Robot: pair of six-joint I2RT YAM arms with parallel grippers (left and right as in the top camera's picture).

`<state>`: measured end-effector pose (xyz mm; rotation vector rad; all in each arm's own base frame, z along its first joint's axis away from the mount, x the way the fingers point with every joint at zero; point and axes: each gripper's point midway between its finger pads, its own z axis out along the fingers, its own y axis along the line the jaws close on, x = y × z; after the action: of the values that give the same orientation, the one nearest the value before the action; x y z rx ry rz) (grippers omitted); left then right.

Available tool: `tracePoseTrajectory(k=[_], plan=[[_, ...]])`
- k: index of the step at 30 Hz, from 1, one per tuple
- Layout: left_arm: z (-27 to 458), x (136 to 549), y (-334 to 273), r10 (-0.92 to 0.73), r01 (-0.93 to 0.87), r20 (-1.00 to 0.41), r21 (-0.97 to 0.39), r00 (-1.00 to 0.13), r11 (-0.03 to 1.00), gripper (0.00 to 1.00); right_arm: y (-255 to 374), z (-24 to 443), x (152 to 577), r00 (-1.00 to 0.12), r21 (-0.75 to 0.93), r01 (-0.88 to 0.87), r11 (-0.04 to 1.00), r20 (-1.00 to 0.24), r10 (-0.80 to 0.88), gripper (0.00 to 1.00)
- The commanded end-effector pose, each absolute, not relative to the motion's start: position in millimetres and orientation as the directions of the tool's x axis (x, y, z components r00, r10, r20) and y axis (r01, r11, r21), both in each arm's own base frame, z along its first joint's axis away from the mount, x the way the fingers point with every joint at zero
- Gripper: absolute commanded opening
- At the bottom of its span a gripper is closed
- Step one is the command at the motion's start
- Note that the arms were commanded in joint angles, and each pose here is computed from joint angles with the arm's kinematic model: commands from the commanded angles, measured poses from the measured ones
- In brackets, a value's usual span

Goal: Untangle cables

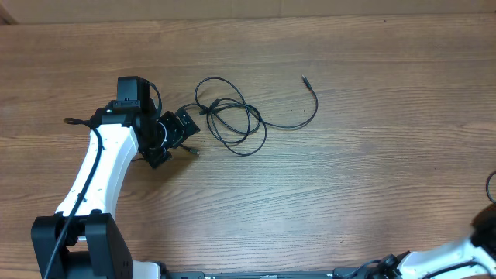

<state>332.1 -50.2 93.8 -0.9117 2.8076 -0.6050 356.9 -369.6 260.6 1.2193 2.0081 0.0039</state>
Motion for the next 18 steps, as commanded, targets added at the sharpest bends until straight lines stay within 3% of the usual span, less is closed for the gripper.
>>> tracePoseTrajectory(k=[1,4,10,18], plan=[[98,337,-50,-0.567,-0.509,-0.026,-0.411,-0.823,0.757,1.0,-284,353,380,-0.273,0.398,0.601,0.693,-0.713,0.646,1.0],[98,337,-50,-0.567,-0.509,-0.026,-0.411,-0.823,0.757,0.99,-231,353,390,-0.356,0.408,0.546,0.732,-0.678,0.643,1.0],[98,337,-50,-0.567,-0.509,-0.026,-0.411,-0.823,0.757,1.0,-133,320,392,-0.533,0.458,0.531,0.713,-0.474,0.701,1.0],[97,337,-50,-0.568,-0.509,-0.028,-0.409,-0.823,0.757,1.0,-17,288,371,-0.779,0.409,0.429,0.805,-0.283,0.559,1.0]])
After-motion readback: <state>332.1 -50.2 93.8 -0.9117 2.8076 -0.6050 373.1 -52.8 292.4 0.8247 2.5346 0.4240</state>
